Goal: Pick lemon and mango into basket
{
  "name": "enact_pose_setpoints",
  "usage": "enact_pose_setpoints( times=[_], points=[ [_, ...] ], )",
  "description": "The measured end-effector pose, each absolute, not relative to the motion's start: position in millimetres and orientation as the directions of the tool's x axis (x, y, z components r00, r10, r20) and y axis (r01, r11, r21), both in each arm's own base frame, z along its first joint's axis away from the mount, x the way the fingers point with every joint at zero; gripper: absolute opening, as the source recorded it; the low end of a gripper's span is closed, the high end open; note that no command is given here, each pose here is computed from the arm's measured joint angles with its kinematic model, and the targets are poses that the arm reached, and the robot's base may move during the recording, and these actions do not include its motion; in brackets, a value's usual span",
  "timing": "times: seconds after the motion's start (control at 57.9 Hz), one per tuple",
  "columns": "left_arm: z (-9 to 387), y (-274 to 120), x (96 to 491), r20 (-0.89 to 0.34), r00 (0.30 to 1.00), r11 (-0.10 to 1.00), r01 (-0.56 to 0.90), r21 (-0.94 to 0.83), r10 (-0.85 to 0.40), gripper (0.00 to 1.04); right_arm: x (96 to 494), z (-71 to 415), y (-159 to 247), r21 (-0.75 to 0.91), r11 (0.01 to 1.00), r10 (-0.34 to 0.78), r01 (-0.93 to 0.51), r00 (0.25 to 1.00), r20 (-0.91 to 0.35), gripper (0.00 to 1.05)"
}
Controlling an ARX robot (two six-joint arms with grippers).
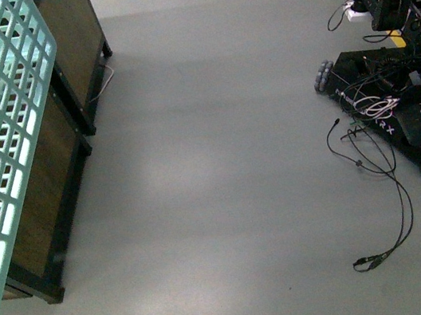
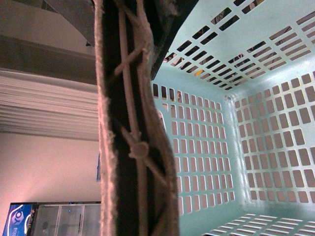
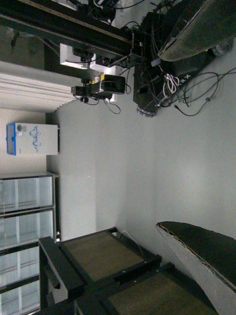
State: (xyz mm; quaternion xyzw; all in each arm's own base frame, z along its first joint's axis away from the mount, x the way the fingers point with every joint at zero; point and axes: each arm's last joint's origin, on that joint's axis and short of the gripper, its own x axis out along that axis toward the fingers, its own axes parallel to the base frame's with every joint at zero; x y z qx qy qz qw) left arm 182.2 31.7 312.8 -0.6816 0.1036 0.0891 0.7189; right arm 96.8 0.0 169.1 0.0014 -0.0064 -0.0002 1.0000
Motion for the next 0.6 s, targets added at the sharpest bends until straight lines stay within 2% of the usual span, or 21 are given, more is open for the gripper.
enact_pose_setpoints(
  times=[0.605],
  points=[
    [314.0,30.6,181.9,-0.266,0.963,0.045,-0.264,-0.964,-0.038,0.07,96.8,169.2,-0.1,0.003,1.000,-0.004,0.004,1.000,0.014,0.96]
  ],
)
